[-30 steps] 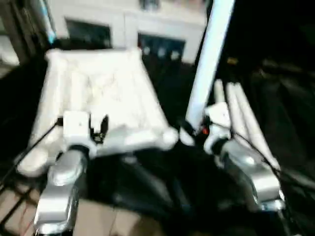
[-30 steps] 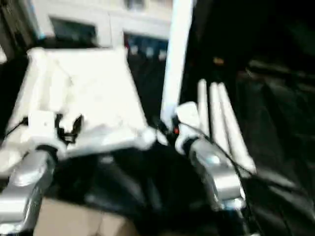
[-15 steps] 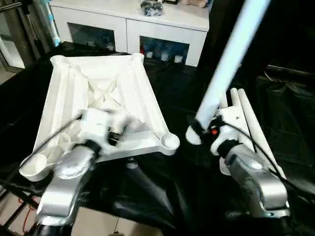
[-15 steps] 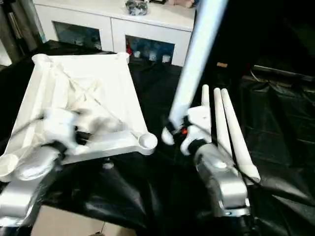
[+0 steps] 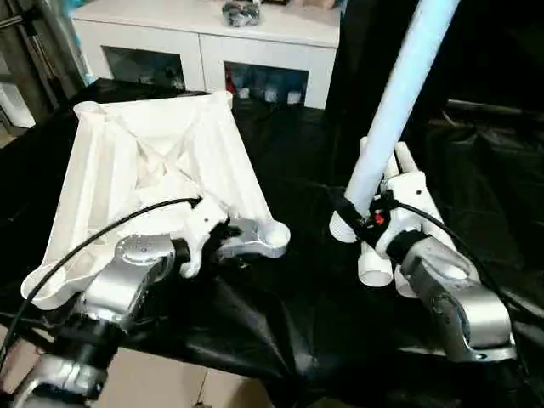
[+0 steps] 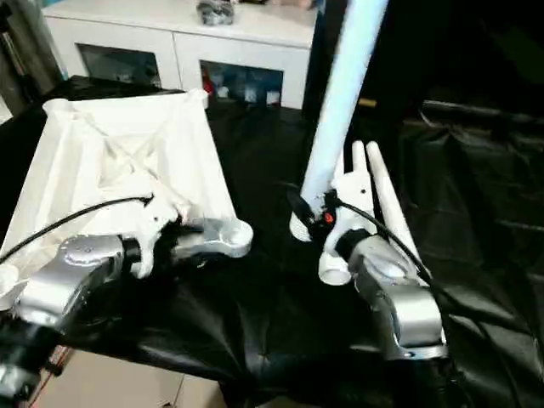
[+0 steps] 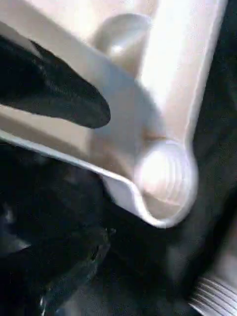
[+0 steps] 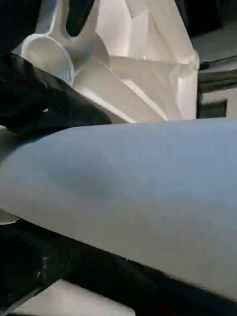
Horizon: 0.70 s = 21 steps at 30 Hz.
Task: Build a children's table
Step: Move to table, then insert table leg to table base
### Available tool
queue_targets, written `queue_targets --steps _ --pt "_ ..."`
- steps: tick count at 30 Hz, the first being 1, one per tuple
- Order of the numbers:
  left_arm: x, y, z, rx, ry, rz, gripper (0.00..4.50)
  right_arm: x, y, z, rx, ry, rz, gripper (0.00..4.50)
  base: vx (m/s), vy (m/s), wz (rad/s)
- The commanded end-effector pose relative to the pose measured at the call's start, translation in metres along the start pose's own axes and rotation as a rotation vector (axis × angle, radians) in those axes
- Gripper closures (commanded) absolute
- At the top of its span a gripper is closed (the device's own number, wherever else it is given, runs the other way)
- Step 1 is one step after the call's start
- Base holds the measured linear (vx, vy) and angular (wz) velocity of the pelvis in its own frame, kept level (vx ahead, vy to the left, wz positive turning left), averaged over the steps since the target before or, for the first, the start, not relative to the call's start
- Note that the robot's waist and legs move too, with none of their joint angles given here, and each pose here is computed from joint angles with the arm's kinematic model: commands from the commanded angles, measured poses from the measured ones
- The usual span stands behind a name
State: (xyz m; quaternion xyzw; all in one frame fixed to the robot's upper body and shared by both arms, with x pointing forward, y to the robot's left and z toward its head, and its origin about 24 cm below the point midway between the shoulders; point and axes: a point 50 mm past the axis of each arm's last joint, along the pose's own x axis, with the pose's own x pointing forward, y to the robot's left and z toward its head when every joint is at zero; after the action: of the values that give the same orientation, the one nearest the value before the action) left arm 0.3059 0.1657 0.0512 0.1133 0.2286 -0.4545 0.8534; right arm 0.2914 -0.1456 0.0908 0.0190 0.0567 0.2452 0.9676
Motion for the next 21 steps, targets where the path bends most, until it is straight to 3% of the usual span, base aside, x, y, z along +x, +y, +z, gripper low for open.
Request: queue_targets --steps 1,8,21 --pt "-0.002 0.005 0.004 0.019 0.019 -0.011 1.11 0.001 0.001 0.005 -0.020 -0.009 0.016 2.61 0.000 0.000 0.00" --pt "-0.009 0.017 0.004 0.011 0.020 -0.021 1.76 0.000 0.000 0.003 0.004 -0.007 0.036 2.61 0.000 0.000 0.00" --pt "-0.016 0.024 -0.005 0.014 0.083 -0.060 2.88 -0.001 0.000 0.004 -0.007 -0.003 0.043 2.61 0.000 0.000 0.00"
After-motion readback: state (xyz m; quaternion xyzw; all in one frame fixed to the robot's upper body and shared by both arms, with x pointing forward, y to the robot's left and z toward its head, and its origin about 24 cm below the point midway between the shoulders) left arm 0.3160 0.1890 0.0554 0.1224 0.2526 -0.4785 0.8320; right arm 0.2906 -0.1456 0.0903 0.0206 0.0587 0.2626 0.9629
